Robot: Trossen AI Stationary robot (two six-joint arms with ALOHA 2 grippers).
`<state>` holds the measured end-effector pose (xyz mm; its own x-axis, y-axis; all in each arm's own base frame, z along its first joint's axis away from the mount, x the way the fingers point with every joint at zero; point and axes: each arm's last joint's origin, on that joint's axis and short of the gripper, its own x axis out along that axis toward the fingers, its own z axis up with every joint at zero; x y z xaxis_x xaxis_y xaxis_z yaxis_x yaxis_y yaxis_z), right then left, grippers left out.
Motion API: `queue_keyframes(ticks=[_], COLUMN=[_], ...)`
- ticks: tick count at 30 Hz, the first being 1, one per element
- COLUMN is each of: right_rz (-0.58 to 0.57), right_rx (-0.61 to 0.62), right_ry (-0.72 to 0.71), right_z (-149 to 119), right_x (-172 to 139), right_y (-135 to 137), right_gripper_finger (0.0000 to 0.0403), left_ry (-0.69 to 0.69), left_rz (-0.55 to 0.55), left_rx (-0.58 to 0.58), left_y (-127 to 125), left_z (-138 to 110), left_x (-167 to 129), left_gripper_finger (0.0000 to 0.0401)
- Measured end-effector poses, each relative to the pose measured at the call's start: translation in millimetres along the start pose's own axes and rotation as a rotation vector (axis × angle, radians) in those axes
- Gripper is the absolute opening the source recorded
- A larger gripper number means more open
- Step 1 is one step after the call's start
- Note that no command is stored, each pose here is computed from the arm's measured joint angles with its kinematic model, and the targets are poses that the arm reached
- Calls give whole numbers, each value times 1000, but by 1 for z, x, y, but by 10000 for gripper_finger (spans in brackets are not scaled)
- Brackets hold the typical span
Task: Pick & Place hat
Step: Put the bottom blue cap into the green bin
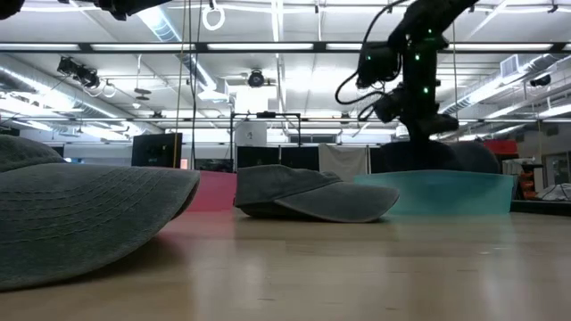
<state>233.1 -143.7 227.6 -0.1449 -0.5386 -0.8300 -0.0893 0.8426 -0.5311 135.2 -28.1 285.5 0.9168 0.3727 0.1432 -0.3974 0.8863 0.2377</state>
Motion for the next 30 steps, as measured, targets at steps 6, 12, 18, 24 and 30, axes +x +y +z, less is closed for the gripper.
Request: queue_keyframes(ticks=[6,12,18,24,30], right_rz=[136,113,117,187,235], right_rx=[-40,-10,33,25,-8], right_ry=[-104,-142,-124,-128,-94], right_z=[3,7,6,4,5], right_x=[12,11,12,11,-1], right_y=[13,11,12,17,29], right_gripper_finger=[10,14,47,92,115], left_ry=[0,0,0,0,0], left_rz=[0,0,0,0,0], left_rx=[0,-1,-1,-1,-1], left_y=[0,0,0,0,0], left_z=[0,0,0,0,0], left_x=[0,0,0,0,0], left_gripper_finger=[181,181,181,181,181])
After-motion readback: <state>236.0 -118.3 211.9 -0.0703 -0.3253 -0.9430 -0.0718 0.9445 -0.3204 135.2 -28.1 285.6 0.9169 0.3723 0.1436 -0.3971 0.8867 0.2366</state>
